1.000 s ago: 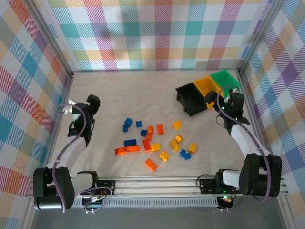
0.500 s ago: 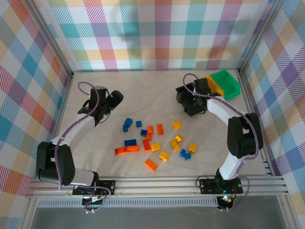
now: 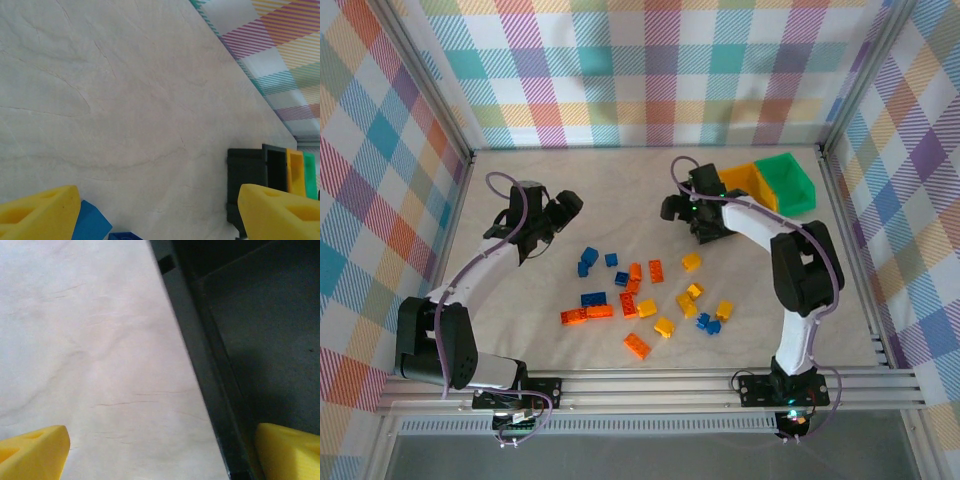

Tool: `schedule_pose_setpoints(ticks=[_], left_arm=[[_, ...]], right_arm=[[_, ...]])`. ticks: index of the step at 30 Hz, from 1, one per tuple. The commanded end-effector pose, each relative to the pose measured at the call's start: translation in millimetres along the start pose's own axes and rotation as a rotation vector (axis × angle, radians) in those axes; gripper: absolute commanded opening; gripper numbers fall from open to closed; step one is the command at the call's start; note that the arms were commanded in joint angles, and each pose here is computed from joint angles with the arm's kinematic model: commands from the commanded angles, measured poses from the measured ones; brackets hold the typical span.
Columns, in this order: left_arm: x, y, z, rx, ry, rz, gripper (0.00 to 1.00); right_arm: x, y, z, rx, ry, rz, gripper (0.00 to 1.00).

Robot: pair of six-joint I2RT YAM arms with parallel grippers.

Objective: Sort the legos into containers by color

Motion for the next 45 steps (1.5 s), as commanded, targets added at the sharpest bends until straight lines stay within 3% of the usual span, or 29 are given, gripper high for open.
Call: schedule_pose_setpoints(ticks=[1, 6, 10, 15, 21, 28, 32, 37, 45], left_arm=[[1.6, 9.8, 4.0, 0.020, 0.030, -0.021, 0.83], [5.8, 24.8, 0.0, 0.071, 0.026, -0.024, 0.83], [5.9, 27.4, -2.4, 0.070, 0.026, -0.025, 0.82], [-6.8, 11.2, -6.3, 0.040, 0.049, 0.008, 0.78], [-45.5, -50.3, 12.6, -0.187, 0.109, -0.035, 0.76], [-99.5, -86.1, 50.7, -0.420, 0.196, -0.166, 0.70], [-126.2, -84.0, 57.9, -0.456, 0.228, -0.227, 0.63], [-142.5, -92.8, 68.7, -0.516, 0.250, -0.211, 0.60], [-152.5, -75.0, 77.3, -0.632, 0.293, -0.289, 0.39]], right_arm=[[-6.6, 51.8, 5.7, -0.005, 0.020, -0.127, 0.95], [-10.6, 121.2, 15.6, 0.058, 0.041, -0.283, 0.94], [5.0, 131.0, 5.1, 0.052, -0.016, -0.295, 0.94], [37.0, 101.6, -4.2, 0.035, -0.119, -0.205, 0.94], [68.7, 34.6, -2.1, -0.019, -0.157, -0.046, 0.93], [100.6, -9.5, 11.0, -0.050, -0.190, 0.000, 0.93], [110.0, -24.6, 17.4, -0.072, -0.198, 0.004, 0.93], [119.1, -36.4, 21.0, -0.083, -0.220, 0.011, 0.94], [132.8, -47.7, 18.0, -0.107, -0.258, 0.009, 0.94]])
Point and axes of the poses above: each hand's point on the last joint's axis, 136 mm out from that joint toward the fingers, its own x axis back along the fingers, its own y axis along the line the jaws close on, z = x × y, the point moved 5 cm from there along x, back along the fingers, and after that the axes turned 4 degrees about -x, right-handed, at the moved point
